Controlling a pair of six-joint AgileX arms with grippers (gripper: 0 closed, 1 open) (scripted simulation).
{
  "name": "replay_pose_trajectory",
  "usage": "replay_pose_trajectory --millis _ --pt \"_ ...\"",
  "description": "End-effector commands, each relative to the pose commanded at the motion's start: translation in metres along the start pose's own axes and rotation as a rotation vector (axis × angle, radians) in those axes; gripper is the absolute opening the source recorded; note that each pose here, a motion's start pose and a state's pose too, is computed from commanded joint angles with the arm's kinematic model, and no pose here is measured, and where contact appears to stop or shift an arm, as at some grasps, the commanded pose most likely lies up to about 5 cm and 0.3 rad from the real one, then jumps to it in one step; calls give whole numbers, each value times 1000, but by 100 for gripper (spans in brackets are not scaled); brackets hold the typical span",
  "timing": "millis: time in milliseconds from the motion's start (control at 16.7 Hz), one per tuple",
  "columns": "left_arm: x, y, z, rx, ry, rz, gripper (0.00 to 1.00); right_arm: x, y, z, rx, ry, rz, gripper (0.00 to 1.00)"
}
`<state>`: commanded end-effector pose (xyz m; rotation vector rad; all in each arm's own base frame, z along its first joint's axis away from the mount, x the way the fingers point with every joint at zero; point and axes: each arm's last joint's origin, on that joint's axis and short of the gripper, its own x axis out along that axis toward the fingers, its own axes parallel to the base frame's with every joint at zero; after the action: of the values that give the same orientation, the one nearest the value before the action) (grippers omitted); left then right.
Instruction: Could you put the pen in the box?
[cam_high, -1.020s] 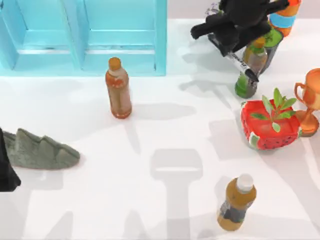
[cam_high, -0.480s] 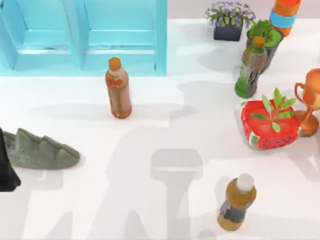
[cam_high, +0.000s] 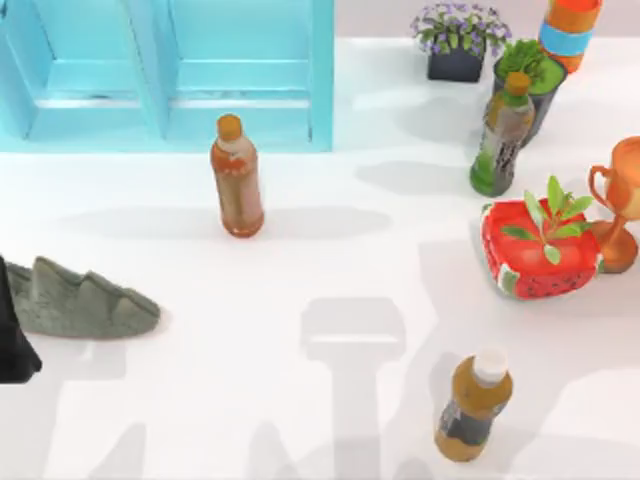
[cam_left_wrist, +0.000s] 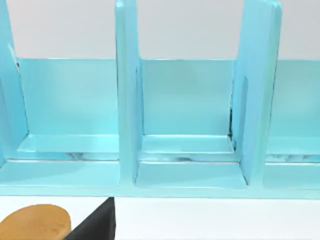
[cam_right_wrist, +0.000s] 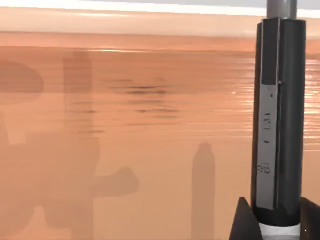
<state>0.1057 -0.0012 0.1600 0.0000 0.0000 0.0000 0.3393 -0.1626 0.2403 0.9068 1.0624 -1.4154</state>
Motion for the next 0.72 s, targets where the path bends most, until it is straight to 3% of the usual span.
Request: replay_pose_trajectory --millis 360,720 --pt "0 0 0 0 0 0 100 6 3 -9 -9 -1 4 0" --pt "0 0 0 0 0 0 100 42 2 -38 -18 6 -3 0"
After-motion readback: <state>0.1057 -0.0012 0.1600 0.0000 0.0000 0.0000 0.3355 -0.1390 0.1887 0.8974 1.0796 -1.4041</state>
